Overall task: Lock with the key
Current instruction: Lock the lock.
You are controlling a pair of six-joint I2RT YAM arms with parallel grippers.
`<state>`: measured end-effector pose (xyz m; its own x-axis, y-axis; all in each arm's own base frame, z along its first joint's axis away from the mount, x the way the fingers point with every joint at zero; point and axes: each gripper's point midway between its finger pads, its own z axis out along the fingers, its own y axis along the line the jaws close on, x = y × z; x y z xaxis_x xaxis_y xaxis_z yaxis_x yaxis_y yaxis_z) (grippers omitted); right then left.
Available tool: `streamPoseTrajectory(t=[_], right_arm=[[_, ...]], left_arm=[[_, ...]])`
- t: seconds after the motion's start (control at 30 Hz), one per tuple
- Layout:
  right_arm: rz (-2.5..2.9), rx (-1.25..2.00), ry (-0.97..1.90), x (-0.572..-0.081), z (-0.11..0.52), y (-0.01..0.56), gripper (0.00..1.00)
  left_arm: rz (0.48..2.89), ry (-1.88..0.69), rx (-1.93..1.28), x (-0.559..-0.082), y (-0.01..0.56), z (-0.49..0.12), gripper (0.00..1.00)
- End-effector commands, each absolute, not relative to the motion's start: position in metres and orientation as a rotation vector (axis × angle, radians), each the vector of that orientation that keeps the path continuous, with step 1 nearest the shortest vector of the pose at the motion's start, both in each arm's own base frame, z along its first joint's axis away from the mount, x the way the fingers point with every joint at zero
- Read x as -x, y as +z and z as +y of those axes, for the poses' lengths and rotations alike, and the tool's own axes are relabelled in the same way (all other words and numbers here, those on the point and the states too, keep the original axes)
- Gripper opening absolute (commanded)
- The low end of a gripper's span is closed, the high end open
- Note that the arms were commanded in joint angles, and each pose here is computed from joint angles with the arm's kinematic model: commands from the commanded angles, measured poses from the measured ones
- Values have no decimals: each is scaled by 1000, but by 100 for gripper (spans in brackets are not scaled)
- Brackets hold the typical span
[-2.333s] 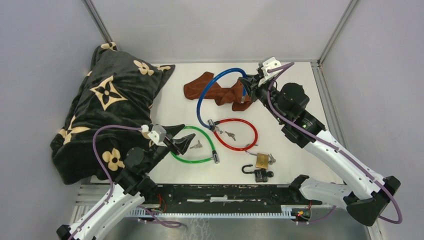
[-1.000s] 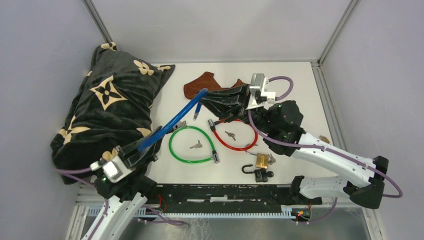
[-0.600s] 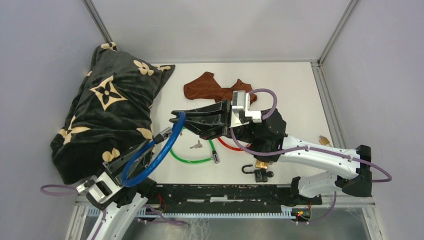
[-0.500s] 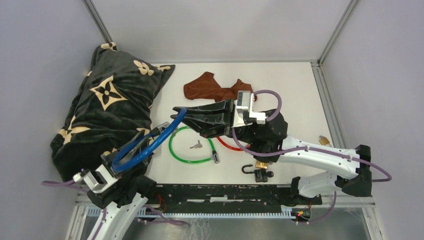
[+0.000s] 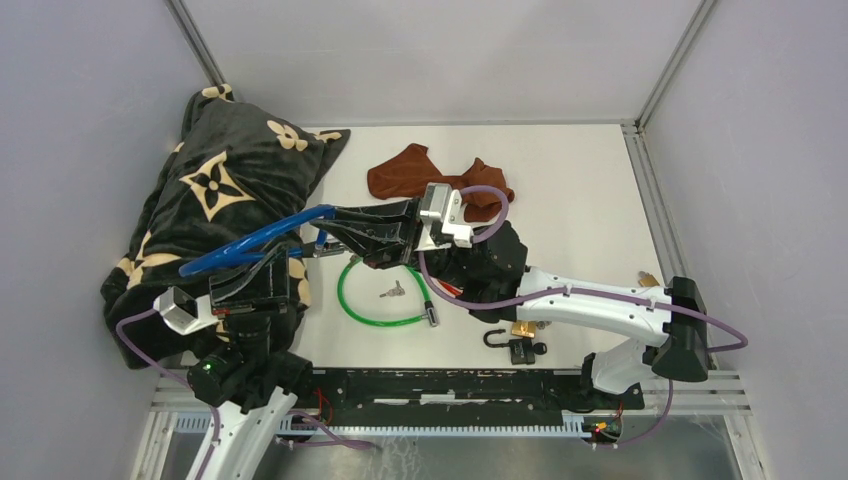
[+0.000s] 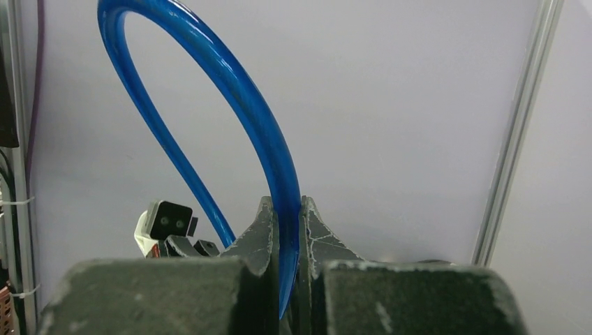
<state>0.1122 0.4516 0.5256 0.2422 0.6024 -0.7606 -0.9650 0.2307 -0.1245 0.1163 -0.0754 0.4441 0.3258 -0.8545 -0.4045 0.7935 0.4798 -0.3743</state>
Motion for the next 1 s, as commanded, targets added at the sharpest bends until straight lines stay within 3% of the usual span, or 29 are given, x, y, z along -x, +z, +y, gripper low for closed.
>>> streamPoseTrajectory(t=[0.0,0.97], right_arm=[[537,573,1190,-101,421,580,0],[740,613,1032,-133,431,551,0]], left_arm=[[527,-1202,199,-108,445,-65,2],[523,-1190,148,-103,445,-69,2]])
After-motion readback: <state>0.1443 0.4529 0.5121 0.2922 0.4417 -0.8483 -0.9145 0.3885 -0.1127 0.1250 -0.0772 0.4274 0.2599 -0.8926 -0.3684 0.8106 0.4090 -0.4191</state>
